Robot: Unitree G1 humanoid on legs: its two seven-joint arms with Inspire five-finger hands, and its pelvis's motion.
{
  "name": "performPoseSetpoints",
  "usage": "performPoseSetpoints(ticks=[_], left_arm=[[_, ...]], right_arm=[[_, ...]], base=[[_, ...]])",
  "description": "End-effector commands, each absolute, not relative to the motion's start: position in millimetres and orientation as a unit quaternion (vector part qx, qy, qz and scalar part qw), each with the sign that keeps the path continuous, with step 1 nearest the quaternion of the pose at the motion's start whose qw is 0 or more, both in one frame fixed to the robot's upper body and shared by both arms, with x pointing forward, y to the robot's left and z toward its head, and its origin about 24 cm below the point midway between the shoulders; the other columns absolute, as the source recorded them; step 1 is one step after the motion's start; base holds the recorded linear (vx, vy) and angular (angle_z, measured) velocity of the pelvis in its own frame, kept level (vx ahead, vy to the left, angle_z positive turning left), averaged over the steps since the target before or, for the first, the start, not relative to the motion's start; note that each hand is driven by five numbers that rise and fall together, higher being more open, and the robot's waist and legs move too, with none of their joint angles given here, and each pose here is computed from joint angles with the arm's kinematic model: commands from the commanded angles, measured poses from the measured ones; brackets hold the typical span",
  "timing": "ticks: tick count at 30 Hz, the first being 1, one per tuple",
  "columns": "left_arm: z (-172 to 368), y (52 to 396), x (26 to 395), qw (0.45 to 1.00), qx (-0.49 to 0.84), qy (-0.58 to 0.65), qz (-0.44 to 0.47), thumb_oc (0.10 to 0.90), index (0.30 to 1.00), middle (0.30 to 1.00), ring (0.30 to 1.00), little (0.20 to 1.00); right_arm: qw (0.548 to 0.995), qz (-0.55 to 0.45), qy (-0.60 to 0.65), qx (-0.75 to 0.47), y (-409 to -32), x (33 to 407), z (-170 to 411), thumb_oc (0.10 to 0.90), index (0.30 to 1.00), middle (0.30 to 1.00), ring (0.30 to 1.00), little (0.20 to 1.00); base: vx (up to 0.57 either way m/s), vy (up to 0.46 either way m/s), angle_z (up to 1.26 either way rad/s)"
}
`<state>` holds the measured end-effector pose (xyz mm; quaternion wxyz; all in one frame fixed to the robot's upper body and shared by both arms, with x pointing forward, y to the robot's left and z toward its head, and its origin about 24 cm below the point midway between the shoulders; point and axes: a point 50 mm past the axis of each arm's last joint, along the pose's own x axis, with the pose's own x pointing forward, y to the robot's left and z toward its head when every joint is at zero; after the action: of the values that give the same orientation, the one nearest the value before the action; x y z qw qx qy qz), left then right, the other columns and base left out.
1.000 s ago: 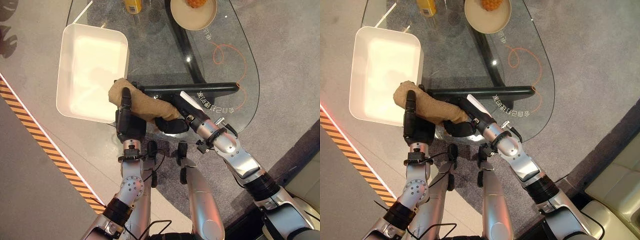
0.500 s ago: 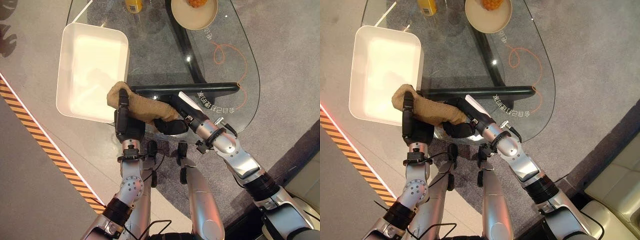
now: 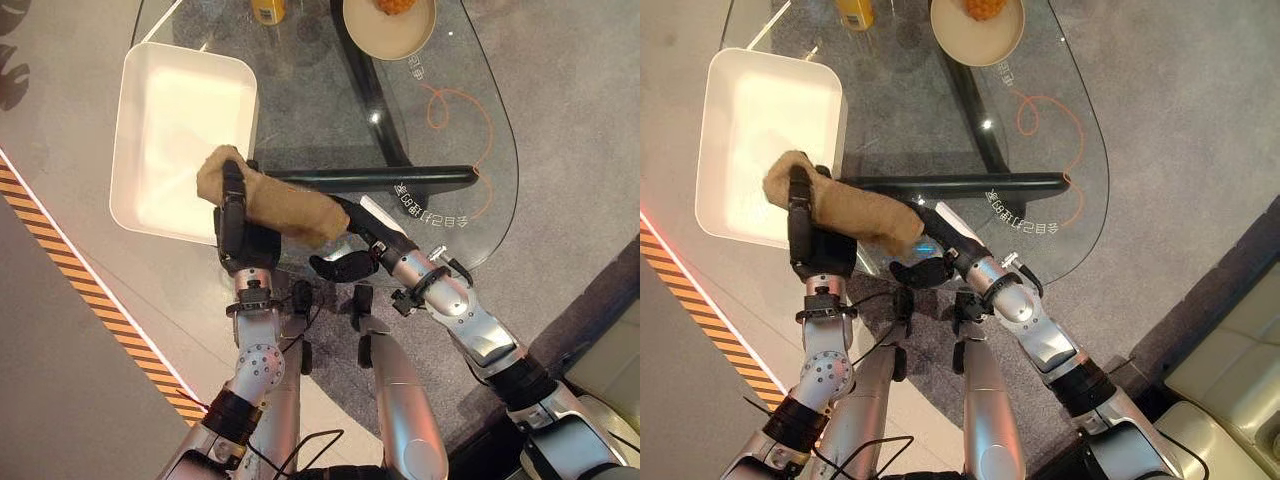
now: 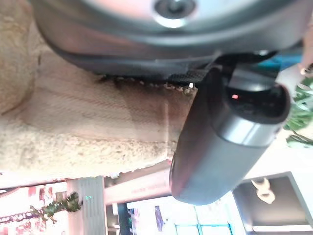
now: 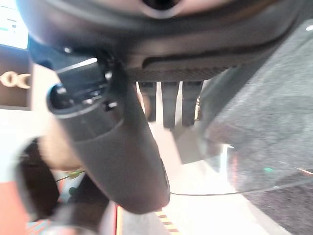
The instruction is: Wipe the table with a cloth and put it in the basket.
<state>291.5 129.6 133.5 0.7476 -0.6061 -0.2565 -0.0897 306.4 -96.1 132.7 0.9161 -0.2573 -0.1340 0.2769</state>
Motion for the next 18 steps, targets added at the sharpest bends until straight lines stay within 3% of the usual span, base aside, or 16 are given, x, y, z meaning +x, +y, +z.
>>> performPoseSetpoints(ticks=[1,10,18], left_arm=[[215.6,123.4,267.6,0.716,-0.522,-0.424,-0.189,0.1,0.3,0.3,0.3,0.2],[229.6,132.7,258.6,0.765,-0.408,-0.477,-0.144,0.1,0.3,0.3,0.3,0.2],[228.3,137.5,259.3,0.827,-0.279,-0.488,-0.02,0.1,0.3,0.3,0.3,0.2]], right_arm=[[0.907,0.272,-0.232,-0.224,-83.2,294.4,166.6,0.8,0.9,0.9,0.9,0.9],[0.921,0.236,-0.221,-0.217,-102.8,294.7,160.4,0.8,0.9,0.9,0.9,0.9],[0.926,0.235,-0.198,-0.221,-111.5,292.8,150.5,0.8,0.9,0.9,0.9,0.9]], base=[[0.0,0.0,0.0],[0.01,0.025,0.0],[0.03,0.057,0.0]])
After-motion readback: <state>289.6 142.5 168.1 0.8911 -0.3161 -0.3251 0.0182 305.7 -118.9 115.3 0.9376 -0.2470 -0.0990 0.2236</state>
